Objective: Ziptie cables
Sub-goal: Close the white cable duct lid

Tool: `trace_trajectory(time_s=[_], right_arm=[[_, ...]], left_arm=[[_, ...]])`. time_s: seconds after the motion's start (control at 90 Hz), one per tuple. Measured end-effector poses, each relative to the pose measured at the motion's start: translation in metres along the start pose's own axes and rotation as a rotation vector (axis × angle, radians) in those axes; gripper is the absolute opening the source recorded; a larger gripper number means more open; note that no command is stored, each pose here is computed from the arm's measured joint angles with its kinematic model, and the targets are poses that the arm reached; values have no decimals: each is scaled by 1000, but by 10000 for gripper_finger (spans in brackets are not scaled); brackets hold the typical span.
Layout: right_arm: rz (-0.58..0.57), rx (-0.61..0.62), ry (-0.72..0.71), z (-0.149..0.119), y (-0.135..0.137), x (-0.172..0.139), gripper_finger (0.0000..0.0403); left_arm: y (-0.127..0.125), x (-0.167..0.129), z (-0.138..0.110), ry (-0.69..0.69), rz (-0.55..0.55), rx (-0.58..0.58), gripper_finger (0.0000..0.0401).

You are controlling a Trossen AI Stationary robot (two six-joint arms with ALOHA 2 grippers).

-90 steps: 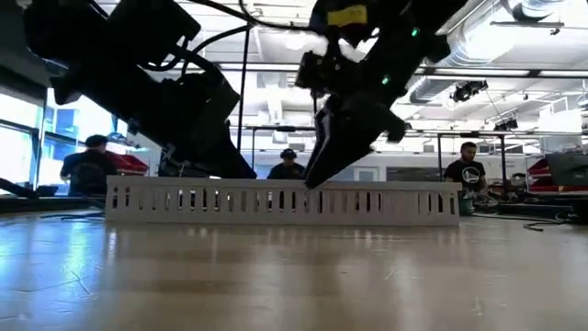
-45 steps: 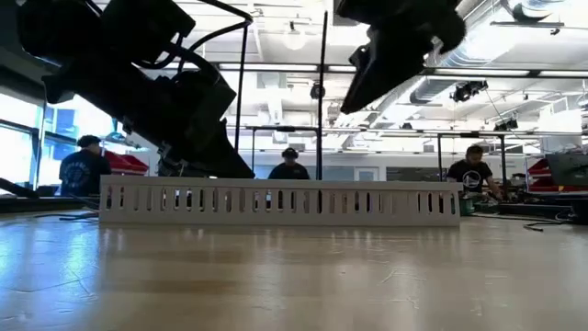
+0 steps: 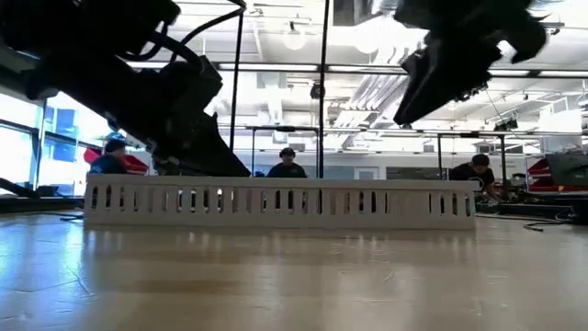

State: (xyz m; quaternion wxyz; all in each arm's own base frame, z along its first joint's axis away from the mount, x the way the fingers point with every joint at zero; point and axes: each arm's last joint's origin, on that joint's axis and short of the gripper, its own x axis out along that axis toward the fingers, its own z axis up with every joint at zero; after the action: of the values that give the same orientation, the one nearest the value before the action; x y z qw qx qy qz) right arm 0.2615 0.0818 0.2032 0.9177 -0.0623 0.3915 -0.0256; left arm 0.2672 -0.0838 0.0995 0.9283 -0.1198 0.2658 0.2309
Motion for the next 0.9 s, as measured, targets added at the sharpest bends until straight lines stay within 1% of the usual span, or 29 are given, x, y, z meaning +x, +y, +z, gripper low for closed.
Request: trace_trajectory(time_s=[0.078,0.122,0.189,0.222,0.311,0.378,0.467,0.522,0.567,0.611,0.678,0.767,0.833,0.9], right_arm=[[24,35,-111,-15,2,10,110],[24,52,-144,-27,2,19,109],[-1,97,-117,-53,-3,34,104],[-29,149,-96,-66,-8,42,100],[-37,273,-88,-81,-16,50,86],[-29,300,-118,-81,-17,49,75],[-18,228,-185,-70,-13,39,64],[-39,195,-245,-58,-11,29,58],[-57,190,-312,-45,-10,21,54],[-63,185,-343,-37,-9,15,50],[-47,175,-328,-35,-7,15,47],[57,197,-307,-35,-3,19,46],[121,225,-264,-39,1,27,46],[146,235,-206,-47,5,39,46]], left_arm=[[0,0,0,-3,-2,-2,0],[0,0,0,-5,-5,-4,0],[-1,0,0,-8,-15,11,0],[-1,0,1,-9,-23,15,0],[-1,0,0,-9,-29,17,0],[-2,0,1,-10,-31,22,0],[-2,-1,2,-15,-41,45,0],[-2,-2,6,-23,-53,63,0],[0,-3,12,-39,-59,72,0],[2,-6,19,-51,-64,92,0],[6,-11,30,-85,-66,120,0],[6,-26,55,-183,-104,94,0],[4,-39,65,-216,-164,78,0],[1,-48,67,-197,-237,60,0]])
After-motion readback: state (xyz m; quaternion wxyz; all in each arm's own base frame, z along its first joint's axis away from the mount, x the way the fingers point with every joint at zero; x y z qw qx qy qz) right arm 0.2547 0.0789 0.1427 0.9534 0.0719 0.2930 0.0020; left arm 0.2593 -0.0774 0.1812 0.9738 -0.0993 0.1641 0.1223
